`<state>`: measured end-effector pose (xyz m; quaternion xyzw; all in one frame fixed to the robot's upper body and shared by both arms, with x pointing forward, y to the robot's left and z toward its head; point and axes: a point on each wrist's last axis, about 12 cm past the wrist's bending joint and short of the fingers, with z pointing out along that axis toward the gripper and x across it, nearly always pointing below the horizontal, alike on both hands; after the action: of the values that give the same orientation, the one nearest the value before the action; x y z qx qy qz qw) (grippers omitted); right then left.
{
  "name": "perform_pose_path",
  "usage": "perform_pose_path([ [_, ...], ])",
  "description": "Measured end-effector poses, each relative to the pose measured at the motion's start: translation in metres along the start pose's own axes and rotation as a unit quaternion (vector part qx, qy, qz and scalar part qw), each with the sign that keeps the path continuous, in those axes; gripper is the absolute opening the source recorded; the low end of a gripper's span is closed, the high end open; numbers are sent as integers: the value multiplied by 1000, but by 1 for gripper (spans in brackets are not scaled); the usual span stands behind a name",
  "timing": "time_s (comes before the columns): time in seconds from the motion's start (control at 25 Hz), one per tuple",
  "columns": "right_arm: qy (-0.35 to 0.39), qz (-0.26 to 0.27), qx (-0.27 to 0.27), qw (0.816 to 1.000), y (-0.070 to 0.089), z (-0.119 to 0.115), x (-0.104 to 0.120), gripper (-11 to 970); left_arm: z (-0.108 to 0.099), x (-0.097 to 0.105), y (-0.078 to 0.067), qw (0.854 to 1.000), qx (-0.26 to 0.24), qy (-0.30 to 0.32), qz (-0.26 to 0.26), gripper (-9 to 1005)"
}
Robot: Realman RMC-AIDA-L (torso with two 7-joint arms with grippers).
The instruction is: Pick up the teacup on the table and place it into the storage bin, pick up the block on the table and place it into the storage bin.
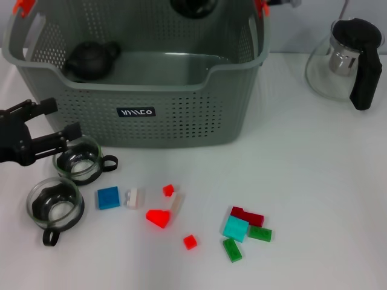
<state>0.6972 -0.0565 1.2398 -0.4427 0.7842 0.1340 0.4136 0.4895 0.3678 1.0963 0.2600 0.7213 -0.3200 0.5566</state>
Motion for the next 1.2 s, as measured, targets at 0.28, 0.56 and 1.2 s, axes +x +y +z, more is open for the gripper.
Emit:
perform_pose_path([
  [0.28,43,-23,30,998,4,24,22,62,-1,2,-2,1000,0,1,-4,855],
  [0.56,63,-29,34,997,9,33,39,62,1,3,-3,1000,7,0,-6,855],
  [1.2,76,-37,12,996,19,37,40,105,3,5,-4,1000,10,7,-7,854],
])
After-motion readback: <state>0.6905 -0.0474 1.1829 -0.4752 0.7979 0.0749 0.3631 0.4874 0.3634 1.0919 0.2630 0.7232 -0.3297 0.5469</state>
